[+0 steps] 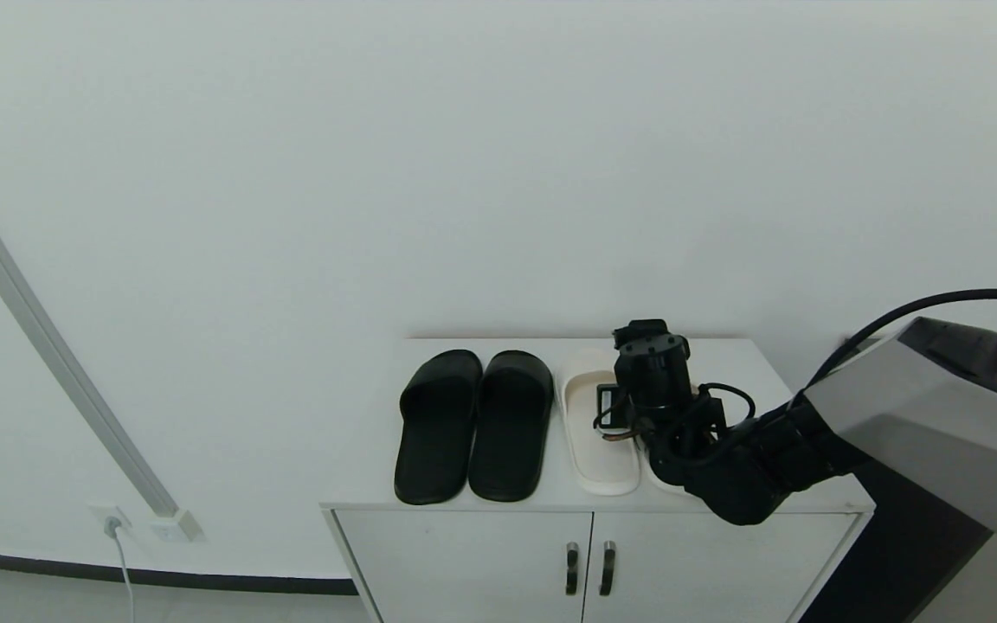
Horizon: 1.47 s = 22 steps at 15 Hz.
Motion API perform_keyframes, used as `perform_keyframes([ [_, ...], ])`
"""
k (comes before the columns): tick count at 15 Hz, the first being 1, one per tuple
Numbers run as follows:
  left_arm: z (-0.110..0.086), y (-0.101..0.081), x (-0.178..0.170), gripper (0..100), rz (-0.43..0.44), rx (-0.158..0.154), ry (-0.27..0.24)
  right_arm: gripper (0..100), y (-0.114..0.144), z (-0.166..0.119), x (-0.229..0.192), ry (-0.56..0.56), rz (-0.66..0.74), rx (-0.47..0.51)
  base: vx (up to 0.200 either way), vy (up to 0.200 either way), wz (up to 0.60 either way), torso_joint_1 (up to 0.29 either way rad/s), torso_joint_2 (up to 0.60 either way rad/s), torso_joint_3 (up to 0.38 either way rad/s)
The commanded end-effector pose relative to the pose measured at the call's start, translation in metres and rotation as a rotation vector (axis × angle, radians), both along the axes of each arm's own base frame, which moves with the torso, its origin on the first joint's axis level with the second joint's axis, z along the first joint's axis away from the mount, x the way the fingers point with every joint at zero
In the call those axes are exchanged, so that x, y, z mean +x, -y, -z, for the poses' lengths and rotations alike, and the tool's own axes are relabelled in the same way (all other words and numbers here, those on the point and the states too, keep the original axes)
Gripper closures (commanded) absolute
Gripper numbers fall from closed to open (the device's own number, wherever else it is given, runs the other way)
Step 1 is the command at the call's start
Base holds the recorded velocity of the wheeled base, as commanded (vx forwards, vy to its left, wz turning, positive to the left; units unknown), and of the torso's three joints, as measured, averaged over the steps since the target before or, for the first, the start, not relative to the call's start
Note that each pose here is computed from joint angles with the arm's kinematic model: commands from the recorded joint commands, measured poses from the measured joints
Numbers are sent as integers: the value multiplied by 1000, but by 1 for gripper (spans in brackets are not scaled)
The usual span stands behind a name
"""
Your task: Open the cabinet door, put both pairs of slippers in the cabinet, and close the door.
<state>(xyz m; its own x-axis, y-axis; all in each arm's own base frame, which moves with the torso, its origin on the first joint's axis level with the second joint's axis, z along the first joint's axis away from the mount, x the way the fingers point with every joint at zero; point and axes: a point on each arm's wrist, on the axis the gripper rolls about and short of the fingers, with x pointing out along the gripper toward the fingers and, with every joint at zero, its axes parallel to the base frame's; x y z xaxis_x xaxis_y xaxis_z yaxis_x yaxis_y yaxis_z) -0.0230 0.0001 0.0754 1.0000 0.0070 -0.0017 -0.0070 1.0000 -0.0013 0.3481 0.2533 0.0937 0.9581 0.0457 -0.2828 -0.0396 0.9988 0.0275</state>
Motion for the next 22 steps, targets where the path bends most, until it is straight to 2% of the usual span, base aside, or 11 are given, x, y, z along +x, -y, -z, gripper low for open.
perform_keyframes([
  [1,0,0,0,100,-1,0,-1,100,0,-2,-1,2,-1,2,0,0,0,0,0,0],
  [3,0,0,0,100,-1,0,-1,100,1,-4,-2,5,0,2,0,0,0,0,0,0],
  [6,0,0,0,100,-1,0,-1,100,12,-33,-16,45,-21,11,0,0,0,0,0,0],
  [8,0,0,0,100,-1,0,-1,100,28,-65,-43,90,-134,19,0,0,0,0,0,0],
  [10,0,0,0,100,-1,0,-3,100,45,-82,-75,97,-274,17,0,0,0,0,0,0],
  [12,0,0,0,100,-1,1,-3,100,62,-85,-110,67,-450,28,0,0,0,0,0,0],
  [17,0,0,0,100,-1,3,-1,100,95,-85,-162,-7,-739,72,0,0,0,0,0,0],
  [19,0,0,0,100,-1,1,-3,100,102,-89,-174,-59,-782,67,0,0,0,0,0,0],
  [22,0,0,0,100,1,1,-3,100,104,-90,-179,-60,-806,72,0,0,0,0,0,0],
])
